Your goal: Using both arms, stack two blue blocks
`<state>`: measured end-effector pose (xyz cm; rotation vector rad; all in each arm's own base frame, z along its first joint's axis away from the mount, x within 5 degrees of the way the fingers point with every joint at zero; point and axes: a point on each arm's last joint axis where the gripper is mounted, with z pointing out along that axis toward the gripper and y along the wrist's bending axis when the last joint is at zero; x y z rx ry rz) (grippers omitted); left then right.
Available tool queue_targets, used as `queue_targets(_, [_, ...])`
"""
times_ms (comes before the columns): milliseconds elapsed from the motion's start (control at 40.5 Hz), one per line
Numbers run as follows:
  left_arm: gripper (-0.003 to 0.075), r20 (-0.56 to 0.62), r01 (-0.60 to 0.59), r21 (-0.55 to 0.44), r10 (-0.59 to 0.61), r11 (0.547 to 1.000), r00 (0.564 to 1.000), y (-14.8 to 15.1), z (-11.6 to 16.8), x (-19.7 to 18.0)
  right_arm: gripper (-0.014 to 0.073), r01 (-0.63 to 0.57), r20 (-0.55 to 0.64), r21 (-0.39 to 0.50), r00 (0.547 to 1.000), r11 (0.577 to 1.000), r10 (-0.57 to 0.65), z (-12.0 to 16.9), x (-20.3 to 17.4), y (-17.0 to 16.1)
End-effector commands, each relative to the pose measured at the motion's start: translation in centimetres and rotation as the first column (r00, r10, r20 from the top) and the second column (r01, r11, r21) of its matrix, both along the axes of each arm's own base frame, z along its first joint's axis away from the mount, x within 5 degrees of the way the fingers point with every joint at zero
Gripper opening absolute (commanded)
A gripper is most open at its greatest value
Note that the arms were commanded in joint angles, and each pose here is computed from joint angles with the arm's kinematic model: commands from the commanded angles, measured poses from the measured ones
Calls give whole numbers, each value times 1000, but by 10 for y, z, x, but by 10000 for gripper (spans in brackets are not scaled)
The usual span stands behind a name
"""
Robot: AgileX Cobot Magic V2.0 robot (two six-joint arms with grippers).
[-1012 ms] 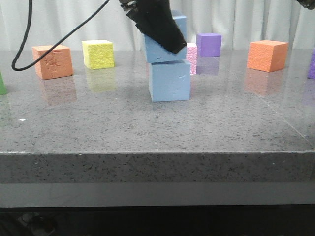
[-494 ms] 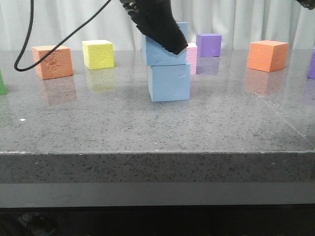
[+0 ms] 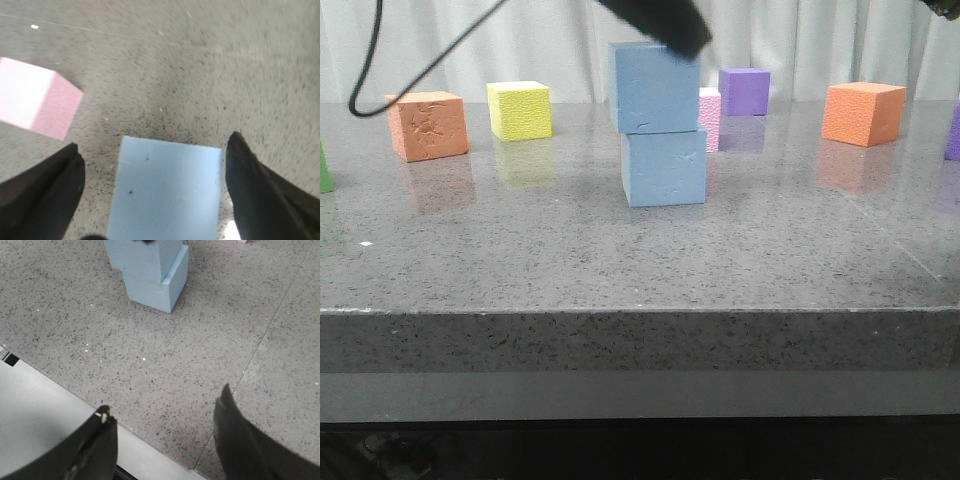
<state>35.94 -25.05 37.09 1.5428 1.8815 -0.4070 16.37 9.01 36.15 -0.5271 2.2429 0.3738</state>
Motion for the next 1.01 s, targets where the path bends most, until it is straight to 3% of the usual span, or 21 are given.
queue_targets(0, [559,38,-117,-164,125,979,991,16,61,-21,440,1,70,38,998,999,-4,12,1,0])
queue_targets(271, [557,-75,-394,-312,391,865,917,44,114,-50,440,1,70,38,998,999,-4,12,1,0])
queue_targets(543, [557,-81,-515,-286,515,808,853,83,149,-98,440,1,70,38,998,999,-4,12,1,0])
queue_targets(716, [557,-87,-549,-258,547,795,832,103,146,-126,440,1,70,38,998,999,-4,12,1,0])
queue_targets(987, [557,-94,-605,-248,603,757,792,134,105,-170,440,1,70,38,998,999,-4,12,1,0])
